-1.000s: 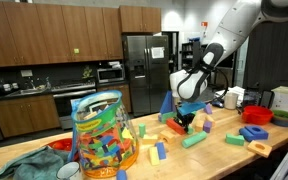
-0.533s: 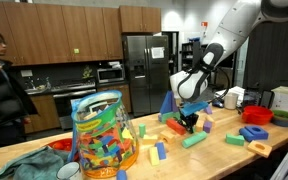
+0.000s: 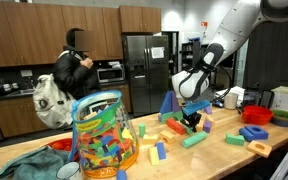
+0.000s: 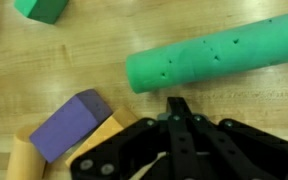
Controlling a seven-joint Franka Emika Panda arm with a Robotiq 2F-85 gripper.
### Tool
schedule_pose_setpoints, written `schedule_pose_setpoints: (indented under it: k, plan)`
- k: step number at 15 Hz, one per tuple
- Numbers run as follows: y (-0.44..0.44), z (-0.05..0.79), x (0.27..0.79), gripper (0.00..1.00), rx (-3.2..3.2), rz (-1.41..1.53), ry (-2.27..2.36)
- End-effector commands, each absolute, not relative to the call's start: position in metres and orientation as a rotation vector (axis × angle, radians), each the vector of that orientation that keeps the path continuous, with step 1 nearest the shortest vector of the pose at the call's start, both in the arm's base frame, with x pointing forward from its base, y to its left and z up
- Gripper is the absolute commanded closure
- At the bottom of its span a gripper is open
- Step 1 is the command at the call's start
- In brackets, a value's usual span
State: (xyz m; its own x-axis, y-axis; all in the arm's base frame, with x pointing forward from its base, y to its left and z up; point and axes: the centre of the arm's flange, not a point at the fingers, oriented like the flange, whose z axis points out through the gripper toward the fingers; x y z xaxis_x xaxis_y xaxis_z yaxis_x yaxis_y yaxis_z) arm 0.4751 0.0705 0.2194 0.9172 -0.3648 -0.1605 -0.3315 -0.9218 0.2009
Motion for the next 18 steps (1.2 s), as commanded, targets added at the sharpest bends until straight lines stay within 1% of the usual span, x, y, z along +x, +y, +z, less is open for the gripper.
schedule_pose_setpoints:
  k: [1,11,18]
  plan:
    - [0.066,0.226,0.477,1.00,2.913,-0.276,-0.561]
    - [0.089,0.229,0.480,1.00,2.946,-0.257,-0.539]
    - [0.090,0.235,0.491,1.00,2.989,-0.106,-0.567]
